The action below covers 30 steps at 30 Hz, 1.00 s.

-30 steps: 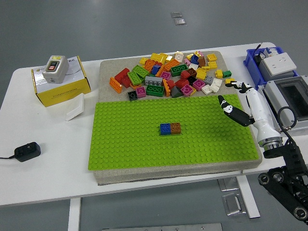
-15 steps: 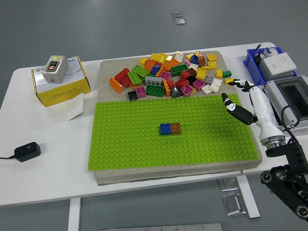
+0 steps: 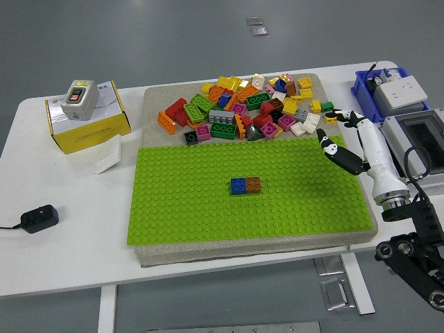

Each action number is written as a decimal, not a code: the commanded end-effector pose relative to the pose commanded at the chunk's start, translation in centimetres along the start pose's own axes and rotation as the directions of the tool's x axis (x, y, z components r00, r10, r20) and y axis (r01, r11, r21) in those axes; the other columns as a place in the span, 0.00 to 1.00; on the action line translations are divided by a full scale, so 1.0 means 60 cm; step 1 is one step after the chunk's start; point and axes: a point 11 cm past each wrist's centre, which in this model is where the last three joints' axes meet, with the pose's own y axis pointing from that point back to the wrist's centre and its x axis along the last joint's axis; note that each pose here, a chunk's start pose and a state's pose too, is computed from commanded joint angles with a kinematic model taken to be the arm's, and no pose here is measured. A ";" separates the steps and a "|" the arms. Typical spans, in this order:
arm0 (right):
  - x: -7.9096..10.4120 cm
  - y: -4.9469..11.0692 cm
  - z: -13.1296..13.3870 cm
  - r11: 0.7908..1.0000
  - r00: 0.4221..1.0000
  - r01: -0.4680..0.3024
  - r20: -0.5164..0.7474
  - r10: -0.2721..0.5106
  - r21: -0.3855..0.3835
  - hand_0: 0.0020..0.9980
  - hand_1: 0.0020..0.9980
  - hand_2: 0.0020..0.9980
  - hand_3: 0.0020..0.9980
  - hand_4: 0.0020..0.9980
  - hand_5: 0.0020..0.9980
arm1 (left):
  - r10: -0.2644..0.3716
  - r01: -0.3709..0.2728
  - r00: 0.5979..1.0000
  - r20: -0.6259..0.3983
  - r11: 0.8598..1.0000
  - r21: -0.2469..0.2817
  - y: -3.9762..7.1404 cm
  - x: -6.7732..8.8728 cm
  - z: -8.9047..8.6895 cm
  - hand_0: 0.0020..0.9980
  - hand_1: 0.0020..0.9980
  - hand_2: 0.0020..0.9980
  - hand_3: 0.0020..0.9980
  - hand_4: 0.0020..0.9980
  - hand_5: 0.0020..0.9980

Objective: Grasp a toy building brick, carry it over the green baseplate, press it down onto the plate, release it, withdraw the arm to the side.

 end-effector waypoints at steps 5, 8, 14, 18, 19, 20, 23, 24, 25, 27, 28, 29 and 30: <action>-0.006 0.002 0.001 1.000 0.999 0.011 0.045 -0.011 -0.011 0.74 0.76 0.81 0.69 0.66 0.50 | -0.005 0.005 1.000 0.003 1.000 0.005 0.000 -0.004 -0.004 0.67 0.69 0.62 0.65 0.37 0.46; -0.009 0.002 0.000 1.000 0.998 0.015 0.061 -0.014 -0.011 0.73 0.75 0.80 0.72 0.66 0.50 | -0.006 0.006 1.000 0.003 1.000 0.004 0.000 -0.004 -0.003 0.67 0.69 0.62 0.65 0.37 0.46; -0.008 0.006 0.006 1.000 0.996 0.008 0.088 -0.006 -0.029 0.72 0.74 0.80 0.72 0.66 0.51 | -0.009 0.009 1.000 0.004 1.000 0.001 0.001 -0.004 0.003 0.67 0.69 0.62 0.65 0.37 0.46; -0.011 0.008 0.008 0.999 0.994 0.008 0.111 -0.004 -0.038 0.71 0.72 0.79 0.71 0.66 0.51 | -0.017 0.017 1.000 0.001 1.000 0.014 0.001 -0.006 0.000 0.67 0.64 0.59 0.65 0.37 0.46; -0.012 0.008 0.008 0.999 0.993 0.008 0.114 -0.004 -0.039 0.71 0.72 0.79 0.71 0.66 0.51 | -0.021 0.021 1.000 0.002 1.000 0.020 0.001 -0.006 -0.002 0.67 0.64 0.59 0.65 0.37 0.46; -0.013 0.008 0.007 0.999 0.993 0.009 0.119 -0.004 -0.039 0.71 0.72 0.79 0.71 0.66 0.51 | -0.027 0.027 1.000 0.002 0.999 0.028 0.001 -0.008 -0.004 0.67 0.64 0.59 0.65 0.37 0.46; -0.017 0.008 0.006 0.999 0.991 0.011 0.137 -0.005 -0.042 0.71 0.72 0.79 0.71 0.66 0.51 | -0.047 0.047 0.999 0.005 0.997 0.056 0.000 -0.013 -0.011 0.67 0.64 0.59 0.65 0.37 0.46; -0.018 0.008 0.006 0.999 0.989 0.011 0.145 -0.005 -0.044 0.71 0.69 0.78 0.70 0.66 0.51 | -0.050 0.050 0.999 0.005 0.997 0.061 0.000 -0.014 -0.013 0.67 0.63 0.59 0.65 0.38 0.46; -0.019 0.008 0.007 0.999 0.988 0.011 0.152 -0.004 -0.047 0.71 0.69 0.78 0.70 0.66 0.51 | -0.051 0.051 0.999 0.005 0.997 0.063 0.000 -0.014 -0.014 0.67 0.63 0.59 0.65 0.38 0.46; -0.022 0.010 0.009 0.998 0.985 0.013 0.172 -0.003 -0.057 0.71 0.69 0.78 0.70 0.66 0.51 | -0.050 0.049 0.999 0.005 0.997 0.064 0.000 -0.013 -0.015 0.67 0.63 0.59 0.65 0.38 0.46; -0.024 0.012 0.011 0.998 0.983 0.015 0.182 -0.003 -0.064 0.71 0.69 0.78 0.70 0.66 0.51 | -0.047 0.046 0.999 0.005 0.997 0.062 0.000 -0.011 -0.014 0.67 0.63 0.59 0.65 0.38 0.46; -0.027 0.013 0.012 0.997 0.981 0.018 0.192 -0.004 -0.070 0.71 0.69 0.78 0.70 0.66 0.51 | -0.043 0.043 0.999 0.004 0.997 0.060 0.000 -0.009 -0.013 0.67 0.63 0.59 0.65 0.38 0.46; -0.030 0.015 0.013 0.997 0.980 0.021 0.199 -0.006 -0.075 0.71 0.69 0.78 0.70 0.66 0.53 | -0.040 0.039 0.999 0.004 0.998 0.058 0.000 -0.007 -0.012 0.68 0.68 0.63 0.67 0.38 0.46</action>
